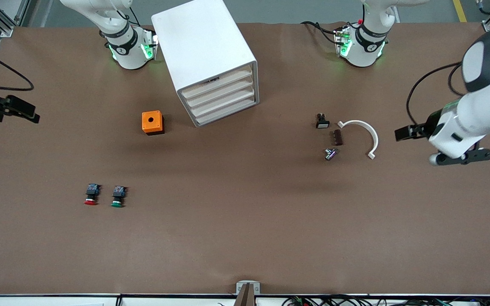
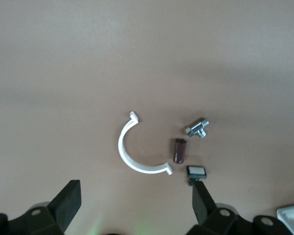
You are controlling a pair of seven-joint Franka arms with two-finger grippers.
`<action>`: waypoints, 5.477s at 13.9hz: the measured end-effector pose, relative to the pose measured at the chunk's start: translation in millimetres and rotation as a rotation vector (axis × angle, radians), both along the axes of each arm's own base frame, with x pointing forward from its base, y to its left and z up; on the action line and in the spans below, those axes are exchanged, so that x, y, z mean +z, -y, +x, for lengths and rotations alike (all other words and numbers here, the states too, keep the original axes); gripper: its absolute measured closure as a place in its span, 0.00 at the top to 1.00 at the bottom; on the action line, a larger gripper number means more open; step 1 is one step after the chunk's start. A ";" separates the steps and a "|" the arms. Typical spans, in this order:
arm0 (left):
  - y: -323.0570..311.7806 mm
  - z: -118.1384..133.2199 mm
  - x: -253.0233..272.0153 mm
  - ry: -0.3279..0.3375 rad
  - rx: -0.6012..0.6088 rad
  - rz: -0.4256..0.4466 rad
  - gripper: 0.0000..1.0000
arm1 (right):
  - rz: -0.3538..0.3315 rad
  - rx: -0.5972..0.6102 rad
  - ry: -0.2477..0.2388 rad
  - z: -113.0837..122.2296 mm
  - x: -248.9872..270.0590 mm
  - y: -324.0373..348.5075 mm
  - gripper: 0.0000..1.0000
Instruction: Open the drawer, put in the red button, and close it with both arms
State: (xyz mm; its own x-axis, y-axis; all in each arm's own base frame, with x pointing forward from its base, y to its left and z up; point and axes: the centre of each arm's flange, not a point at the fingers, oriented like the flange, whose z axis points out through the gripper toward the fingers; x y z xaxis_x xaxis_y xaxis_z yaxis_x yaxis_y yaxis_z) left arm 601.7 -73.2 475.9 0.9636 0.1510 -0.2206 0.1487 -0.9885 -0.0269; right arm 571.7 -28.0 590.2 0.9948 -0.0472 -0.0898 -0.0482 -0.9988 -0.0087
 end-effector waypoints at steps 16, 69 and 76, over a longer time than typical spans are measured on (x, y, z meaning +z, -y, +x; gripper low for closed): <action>166.9 3.4 -195.0 -0.366 0.940 0.253 1.00 | -0.028 -0.042 -0.036 106.3 -319.8 42.1 1.00; 352.0 -56.6 -244.8 -1.138 1.693 0.586 0.14 | -0.259 -0.564 -0.184 5.0 -190.6 -261.6 0.40; 301.1 -13.2 -236.8 -1.150 1.668 0.412 0.29 | -0.198 -0.859 -0.212 -66.2 -175.0 -411.1 0.40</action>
State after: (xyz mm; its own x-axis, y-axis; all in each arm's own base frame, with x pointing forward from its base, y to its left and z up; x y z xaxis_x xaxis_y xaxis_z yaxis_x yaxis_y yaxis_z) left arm 588.5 -374.3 239.1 -0.6450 0.7310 -0.2228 0.4577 0.1360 -0.8787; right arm 505.6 383.1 415.1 0.5734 -0.7995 -0.1786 -0.7582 -0.6005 0.2539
